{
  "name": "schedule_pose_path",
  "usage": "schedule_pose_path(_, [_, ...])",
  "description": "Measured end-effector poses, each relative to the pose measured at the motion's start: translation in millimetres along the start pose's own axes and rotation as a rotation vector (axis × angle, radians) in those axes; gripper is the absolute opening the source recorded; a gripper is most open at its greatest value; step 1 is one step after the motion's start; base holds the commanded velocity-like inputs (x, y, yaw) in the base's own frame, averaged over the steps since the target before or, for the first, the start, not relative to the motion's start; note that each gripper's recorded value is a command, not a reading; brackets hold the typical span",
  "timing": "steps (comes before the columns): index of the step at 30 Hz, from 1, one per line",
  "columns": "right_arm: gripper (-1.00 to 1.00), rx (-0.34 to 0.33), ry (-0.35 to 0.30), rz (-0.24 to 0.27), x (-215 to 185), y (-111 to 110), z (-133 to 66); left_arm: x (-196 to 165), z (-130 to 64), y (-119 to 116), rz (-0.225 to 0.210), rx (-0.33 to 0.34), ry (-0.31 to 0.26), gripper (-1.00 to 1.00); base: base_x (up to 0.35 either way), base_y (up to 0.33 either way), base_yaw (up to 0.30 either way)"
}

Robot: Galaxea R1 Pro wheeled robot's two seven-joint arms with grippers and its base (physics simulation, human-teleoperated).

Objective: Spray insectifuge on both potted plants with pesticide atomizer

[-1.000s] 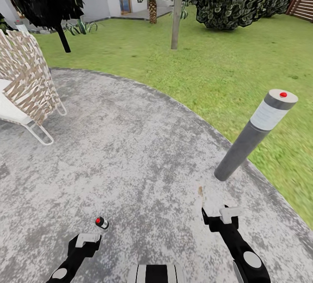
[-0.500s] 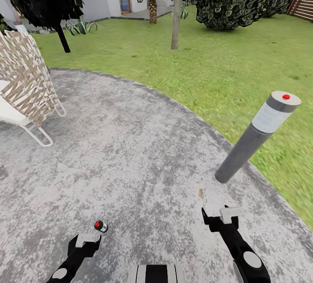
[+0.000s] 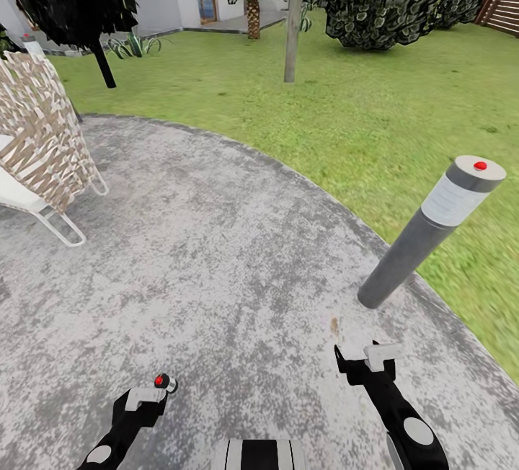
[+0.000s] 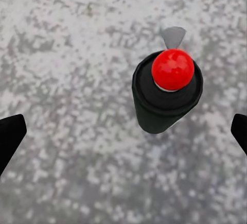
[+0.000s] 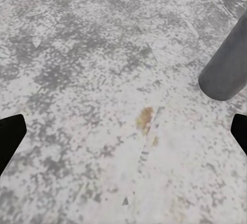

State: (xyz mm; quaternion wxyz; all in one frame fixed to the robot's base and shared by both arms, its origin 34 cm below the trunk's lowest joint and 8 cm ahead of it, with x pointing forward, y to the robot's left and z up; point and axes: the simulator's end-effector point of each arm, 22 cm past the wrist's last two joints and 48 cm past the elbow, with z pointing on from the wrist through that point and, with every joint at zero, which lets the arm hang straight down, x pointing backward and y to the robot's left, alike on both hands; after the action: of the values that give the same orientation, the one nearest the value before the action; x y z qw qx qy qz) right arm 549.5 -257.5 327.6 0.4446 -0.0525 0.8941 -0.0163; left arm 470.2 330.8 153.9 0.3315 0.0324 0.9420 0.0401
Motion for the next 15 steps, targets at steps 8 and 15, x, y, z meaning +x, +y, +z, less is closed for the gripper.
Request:
schedule_pose_path(8, [1.00,0.001,0.000,0.000,-0.1,-0.3,-0.1,0.2,0.0,0.4,0.000,-0.001,0.001,1.00,0.078,-0.061,0.000])
schedule_pose_path(15, [1.00,0.000,0.000,0.000,0.0,-0.1,0.0,-0.1,0.0,-0.1,0.000,-0.001,-0.001,1.00,0.009,-0.009,0.000])
